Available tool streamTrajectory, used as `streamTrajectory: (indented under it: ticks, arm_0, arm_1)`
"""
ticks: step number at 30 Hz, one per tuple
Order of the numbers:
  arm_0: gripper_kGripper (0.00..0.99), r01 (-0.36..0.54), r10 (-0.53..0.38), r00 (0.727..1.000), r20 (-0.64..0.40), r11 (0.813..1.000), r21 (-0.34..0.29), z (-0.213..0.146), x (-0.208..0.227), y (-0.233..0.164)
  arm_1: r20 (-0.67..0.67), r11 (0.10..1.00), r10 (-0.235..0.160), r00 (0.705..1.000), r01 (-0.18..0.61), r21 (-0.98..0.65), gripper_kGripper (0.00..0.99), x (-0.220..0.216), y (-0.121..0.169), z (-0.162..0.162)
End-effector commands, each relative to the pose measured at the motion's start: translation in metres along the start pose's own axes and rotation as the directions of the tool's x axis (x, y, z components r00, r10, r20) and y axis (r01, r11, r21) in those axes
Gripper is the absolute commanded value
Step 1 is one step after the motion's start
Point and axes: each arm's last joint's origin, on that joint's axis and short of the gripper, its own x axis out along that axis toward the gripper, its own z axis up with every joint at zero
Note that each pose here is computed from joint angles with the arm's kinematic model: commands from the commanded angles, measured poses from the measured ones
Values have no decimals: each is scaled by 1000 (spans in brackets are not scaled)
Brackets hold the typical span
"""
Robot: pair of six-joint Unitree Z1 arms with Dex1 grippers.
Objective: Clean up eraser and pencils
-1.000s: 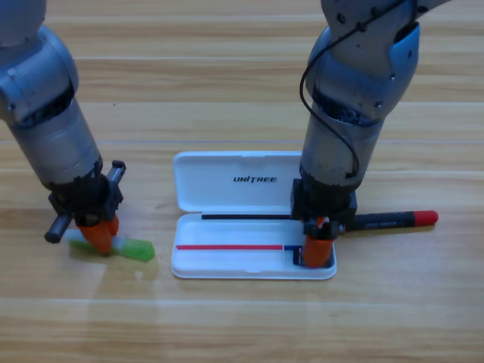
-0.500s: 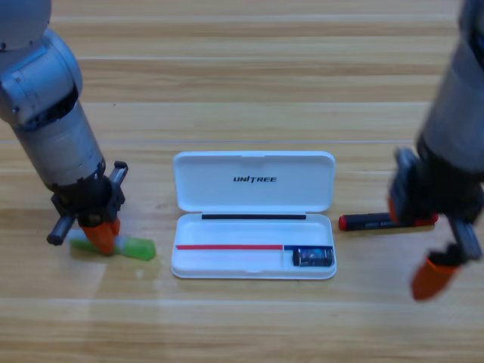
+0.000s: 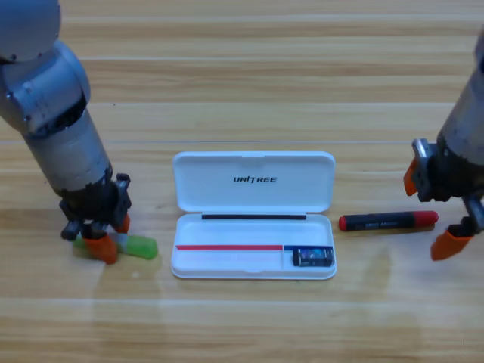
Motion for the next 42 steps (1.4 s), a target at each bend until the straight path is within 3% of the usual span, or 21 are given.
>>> streamTrajectory:
  ticks: [1,6,11,14,17,19,22,31,42]
  arm_0:
    - [0,88,-88,996,-27,996,3,3,29,-8]
    - [0,-7,7,1000,-5,1000,7,2,-14,-11]
    - [0,-44,44,999,-4,999,-4,24,-87,3]
    - [0,-53,53,999,10,999,-14,50,-124,9]
    - [0,-49,50,999,19,999,-18,76,-139,6]
    - [0,-47,47,999,23,999,-21,91,-137,3]
    - [0,-4,5,1000,28,1000,-22,109,-123,0]
    - [0,84,-82,996,31,996,-42,147,-79,7]
    - [0,114,-112,993,35,991,-63,160,-44,21]
  arm_1:
    - [-44,999,51,998,-50,16,988,52,-40,-5]
    - [-55,999,48,997,-48,-1,977,73,-62,5]
    - [-77,999,43,996,-44,-9,943,93,-78,11]
    - [-90,999,50,995,-52,-14,862,101,-80,11]
    - [-106,996,81,991,-85,-32,724,102,-76,9]
    - [-115,992,110,987,-115,-46,515,102,-71,7]
    - [-120,987,143,982,-151,-61,17,103,-66,5]
    - [-109,986,147,983,-155,-64,0,100,-64,4]
    - [-87,993,111,990,-114,-35,0,80,-63,4]
